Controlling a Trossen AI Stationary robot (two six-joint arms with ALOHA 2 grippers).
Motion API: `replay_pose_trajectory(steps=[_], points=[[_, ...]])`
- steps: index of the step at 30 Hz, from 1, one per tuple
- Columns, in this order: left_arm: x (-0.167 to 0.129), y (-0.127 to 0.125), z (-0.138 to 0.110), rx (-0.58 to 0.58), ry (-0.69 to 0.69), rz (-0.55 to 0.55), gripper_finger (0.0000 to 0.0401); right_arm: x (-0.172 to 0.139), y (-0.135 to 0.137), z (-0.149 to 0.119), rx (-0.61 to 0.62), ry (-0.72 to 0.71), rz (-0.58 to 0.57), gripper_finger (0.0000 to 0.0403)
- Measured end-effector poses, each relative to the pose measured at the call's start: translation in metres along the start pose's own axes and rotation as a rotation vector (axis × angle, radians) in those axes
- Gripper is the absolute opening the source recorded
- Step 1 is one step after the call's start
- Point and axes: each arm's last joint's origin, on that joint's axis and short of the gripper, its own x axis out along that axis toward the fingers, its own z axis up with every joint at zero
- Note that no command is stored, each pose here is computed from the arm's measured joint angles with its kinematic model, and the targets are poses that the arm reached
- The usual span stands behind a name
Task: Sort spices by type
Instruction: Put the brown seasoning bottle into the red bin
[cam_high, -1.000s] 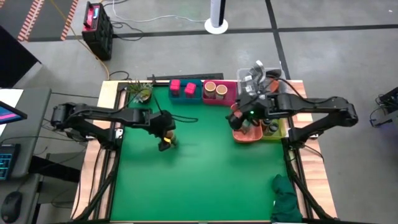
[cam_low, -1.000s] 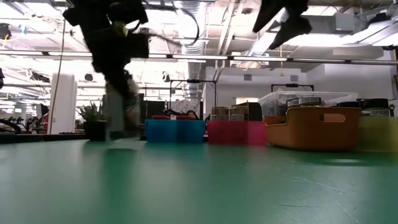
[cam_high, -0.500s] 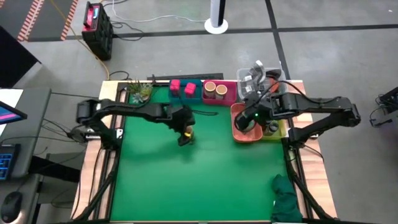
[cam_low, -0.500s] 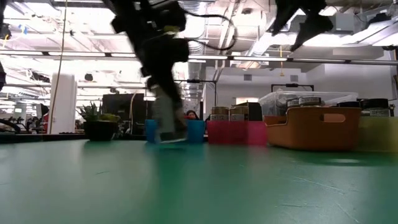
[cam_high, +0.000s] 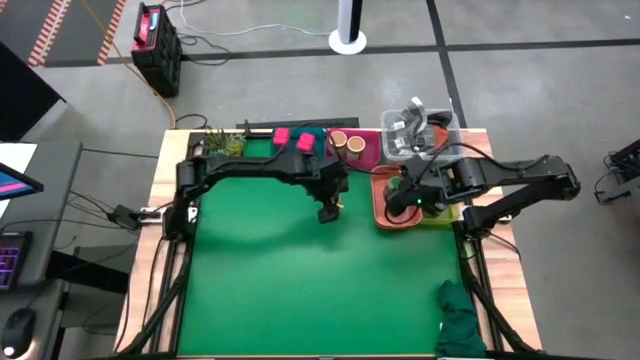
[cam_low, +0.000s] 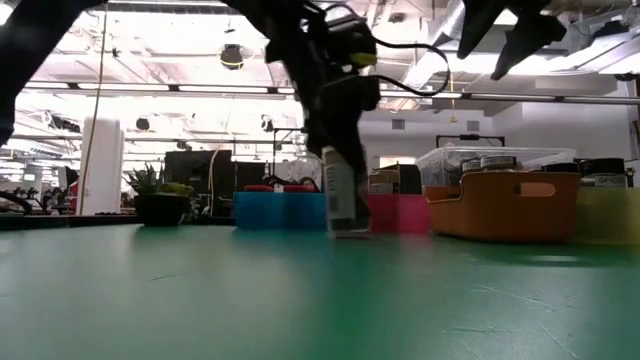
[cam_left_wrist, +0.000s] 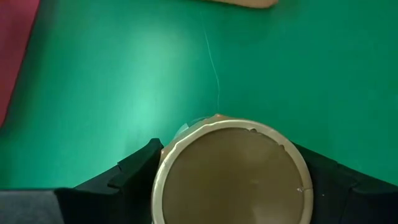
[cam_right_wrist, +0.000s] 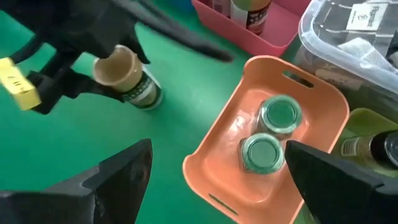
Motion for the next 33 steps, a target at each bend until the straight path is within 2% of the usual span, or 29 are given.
replay_pose_trajectory(steps=[4,13,21,33], points=[[0.007,0.001,0.008,0.007,0.011,-0.005,0.0278,-0.003,0.002,-0.006,0.008,-0.001,-0.007,0.0390],[0.012,0.001,0.006,0.001,0.018,-0.014,0.0292,-0.009,0.005,-0.016,-0.003,-0.036,-0.013,0.0390],[0.012,0.000,0.003,-0.005,0.043,-0.018,0.0325,-0.010,0.006,-0.016,-0.003,-0.048,-0.015,0.0390],[0.003,0.000,0.007,-0.025,0.038,-0.057,0.0330,-0.010,0.008,-0.015,0.007,-0.061,0.002,0.0390]])
